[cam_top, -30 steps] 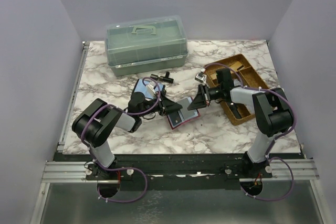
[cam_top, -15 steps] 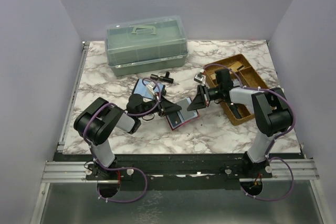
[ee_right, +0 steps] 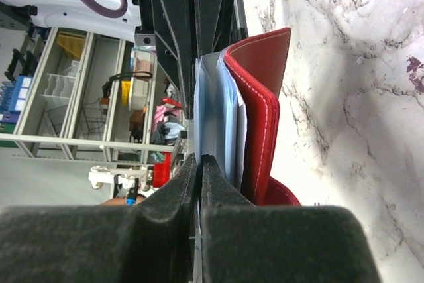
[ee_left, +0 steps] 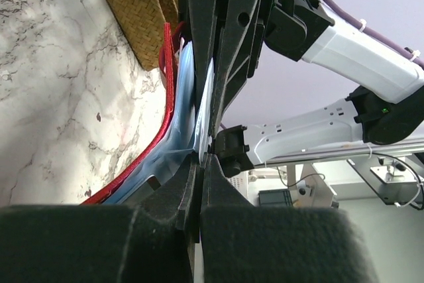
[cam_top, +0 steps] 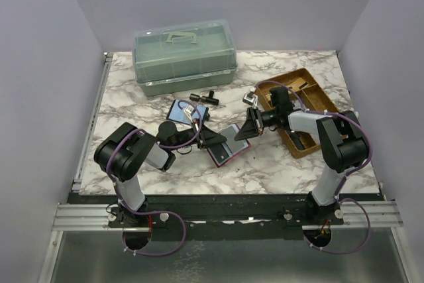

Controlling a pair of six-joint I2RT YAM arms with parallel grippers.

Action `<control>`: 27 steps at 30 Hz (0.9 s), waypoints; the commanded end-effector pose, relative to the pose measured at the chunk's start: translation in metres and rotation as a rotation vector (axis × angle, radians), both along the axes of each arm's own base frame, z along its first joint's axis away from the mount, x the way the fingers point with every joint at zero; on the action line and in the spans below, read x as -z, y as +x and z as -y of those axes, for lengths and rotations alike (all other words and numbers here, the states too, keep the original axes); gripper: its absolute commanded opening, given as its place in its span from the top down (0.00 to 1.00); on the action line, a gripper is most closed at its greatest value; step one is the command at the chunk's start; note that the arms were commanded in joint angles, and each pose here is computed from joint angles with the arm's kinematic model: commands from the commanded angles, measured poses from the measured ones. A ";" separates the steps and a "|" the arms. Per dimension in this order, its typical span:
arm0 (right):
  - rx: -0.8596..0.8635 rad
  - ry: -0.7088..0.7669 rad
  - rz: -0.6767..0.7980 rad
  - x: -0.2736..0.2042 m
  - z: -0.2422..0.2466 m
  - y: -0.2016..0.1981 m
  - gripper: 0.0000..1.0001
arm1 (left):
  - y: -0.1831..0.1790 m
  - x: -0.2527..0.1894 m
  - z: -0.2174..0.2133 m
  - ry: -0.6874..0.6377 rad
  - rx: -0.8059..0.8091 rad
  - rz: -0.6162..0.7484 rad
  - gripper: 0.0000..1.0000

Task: Take the credit cards out of the card holder
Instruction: Remove the credit card from the card holder.

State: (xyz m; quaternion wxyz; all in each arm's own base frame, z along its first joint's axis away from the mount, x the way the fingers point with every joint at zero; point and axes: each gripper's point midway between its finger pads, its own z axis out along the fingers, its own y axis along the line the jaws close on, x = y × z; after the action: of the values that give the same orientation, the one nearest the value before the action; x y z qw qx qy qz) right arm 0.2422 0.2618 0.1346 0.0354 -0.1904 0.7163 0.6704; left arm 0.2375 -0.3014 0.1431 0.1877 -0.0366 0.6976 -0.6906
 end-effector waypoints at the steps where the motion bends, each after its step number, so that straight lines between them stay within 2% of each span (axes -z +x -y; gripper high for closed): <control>1: 0.018 0.022 0.002 0.000 0.011 0.007 0.90 | -0.009 0.010 -0.012 0.011 0.031 -0.007 1.00; 3: 0.019 0.021 0.014 -0.002 0.011 0.006 0.87 | -0.009 0.011 -0.012 0.014 0.032 -0.008 1.00; 9: 0.025 0.016 0.043 -0.005 0.011 0.007 0.92 | -0.009 0.016 -0.012 0.021 0.039 -0.015 1.00; 11: 0.036 0.003 0.073 -0.006 0.011 0.011 0.89 | -0.010 0.016 -0.012 0.021 0.043 -0.010 1.00; 15: 0.089 -0.076 0.145 0.000 0.017 0.022 0.69 | -0.014 0.013 -0.013 0.024 0.051 0.024 1.00; 18: 0.119 -0.148 0.223 0.008 0.022 0.027 0.43 | -0.016 0.012 -0.014 0.032 0.058 0.038 1.00; 21: 0.136 -0.186 0.261 0.010 0.025 0.028 0.21 | -0.018 0.011 -0.013 0.034 0.075 0.045 1.00; 23: 0.140 -0.205 0.268 0.014 0.026 0.029 0.15 | -0.018 0.010 -0.013 0.031 0.084 0.053 1.00; 27: 0.136 -0.233 0.260 0.022 0.027 0.031 0.08 | -0.017 0.002 -0.010 0.019 0.105 0.076 1.00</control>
State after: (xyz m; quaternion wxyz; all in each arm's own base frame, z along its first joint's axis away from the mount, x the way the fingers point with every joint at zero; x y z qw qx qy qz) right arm 0.2679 0.2393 0.1225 0.1444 -0.2234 0.7706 0.5792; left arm 0.2233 -0.2889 0.1222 0.1616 -0.0211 0.7158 -0.6791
